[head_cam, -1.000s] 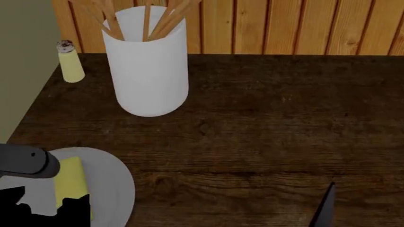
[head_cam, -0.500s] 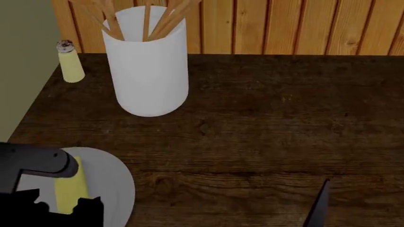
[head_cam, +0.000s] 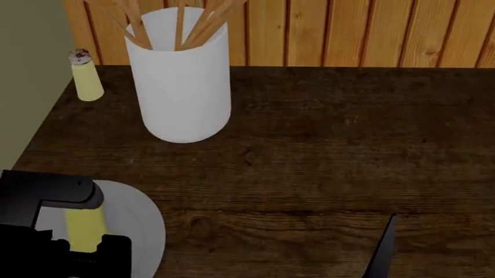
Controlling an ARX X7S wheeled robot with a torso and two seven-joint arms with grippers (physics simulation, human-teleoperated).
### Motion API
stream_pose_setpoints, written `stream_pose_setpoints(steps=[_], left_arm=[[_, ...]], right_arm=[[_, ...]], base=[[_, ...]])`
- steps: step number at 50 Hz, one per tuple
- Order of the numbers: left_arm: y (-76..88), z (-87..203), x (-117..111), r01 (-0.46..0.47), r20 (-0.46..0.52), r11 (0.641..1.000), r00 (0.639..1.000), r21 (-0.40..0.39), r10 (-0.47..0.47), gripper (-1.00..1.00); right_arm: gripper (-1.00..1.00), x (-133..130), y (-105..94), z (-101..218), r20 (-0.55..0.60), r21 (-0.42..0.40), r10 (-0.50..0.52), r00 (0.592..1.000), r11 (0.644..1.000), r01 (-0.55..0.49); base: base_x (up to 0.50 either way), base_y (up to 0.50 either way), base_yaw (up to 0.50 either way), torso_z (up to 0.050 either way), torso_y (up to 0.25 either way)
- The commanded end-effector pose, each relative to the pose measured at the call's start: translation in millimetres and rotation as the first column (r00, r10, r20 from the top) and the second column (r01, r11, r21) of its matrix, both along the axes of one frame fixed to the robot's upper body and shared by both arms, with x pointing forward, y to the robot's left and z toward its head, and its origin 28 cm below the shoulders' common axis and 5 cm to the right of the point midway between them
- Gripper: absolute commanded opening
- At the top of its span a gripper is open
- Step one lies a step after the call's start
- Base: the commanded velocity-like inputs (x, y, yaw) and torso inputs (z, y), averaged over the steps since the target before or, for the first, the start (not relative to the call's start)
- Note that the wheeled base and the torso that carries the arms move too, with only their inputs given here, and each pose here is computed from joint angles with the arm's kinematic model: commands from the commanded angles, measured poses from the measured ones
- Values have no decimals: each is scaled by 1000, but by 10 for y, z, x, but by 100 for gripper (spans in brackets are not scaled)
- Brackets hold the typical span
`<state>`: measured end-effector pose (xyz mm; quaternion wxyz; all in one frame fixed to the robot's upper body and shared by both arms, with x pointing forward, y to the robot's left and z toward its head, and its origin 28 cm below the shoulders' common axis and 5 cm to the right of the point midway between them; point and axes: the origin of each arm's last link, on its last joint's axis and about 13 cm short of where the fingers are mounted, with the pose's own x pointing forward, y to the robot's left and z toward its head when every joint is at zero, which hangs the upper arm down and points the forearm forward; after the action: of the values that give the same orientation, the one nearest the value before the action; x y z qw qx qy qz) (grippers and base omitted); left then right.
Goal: Pick the butter stick from the counter and place it in the microwave.
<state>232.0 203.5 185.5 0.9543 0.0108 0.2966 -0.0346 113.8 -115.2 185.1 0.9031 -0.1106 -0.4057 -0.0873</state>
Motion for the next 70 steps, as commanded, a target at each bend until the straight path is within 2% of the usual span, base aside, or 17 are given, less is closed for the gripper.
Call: stream_pose_setpoints(steps=[1, 15, 41, 42, 60, 64, 70], left_arm=[[-19, -33, 142, -8, -6, 999, 1000, -38, 8, 100], [-42, -169, 221, -3, -34, 1000, 999, -30, 2, 100], [-13, -303, 230, -25, -67, 1000, 997, -4, 24, 100], [-14, -296, 230, -28, -67, 1000, 997, -4, 27, -100], [-6, -205, 216, -49, -13, 999, 999, -11, 49, -100], [5, -166, 183, -48, 22, 998, 999, -28, 49, -100], [34, -71, 133, -35, 129, 999, 991, -38, 40, -100]], right_arm=[[100, -12, -32, -3, -11, -24, -27, 1000, 999, 26], [100, 3, -25, 0, -15, -28, -31, 999, 999, 31], [100, 20, -19, 6, -17, -30, -29, 999, 999, 28], [100, 24, -18, 8, -17, -30, -28, 999, 999, 27], [100, 50, -20, 23, -15, -31, -22, 1000, 999, 22], [100, 53, -10, 22, -17, -33, -19, 1000, 999, 19], [100, 48, -3, 18, -20, -39, -18, 1000, 999, 17]], base=[[0, 0, 0, 0, 0], [0, 0, 0, 0, 0], [1, 0, 0, 0, 0], [0, 0, 0, 0, 0], [1, 0, 0, 0, 0], [0, 0, 0, 0, 0], [0, 0, 0, 0, 0]])
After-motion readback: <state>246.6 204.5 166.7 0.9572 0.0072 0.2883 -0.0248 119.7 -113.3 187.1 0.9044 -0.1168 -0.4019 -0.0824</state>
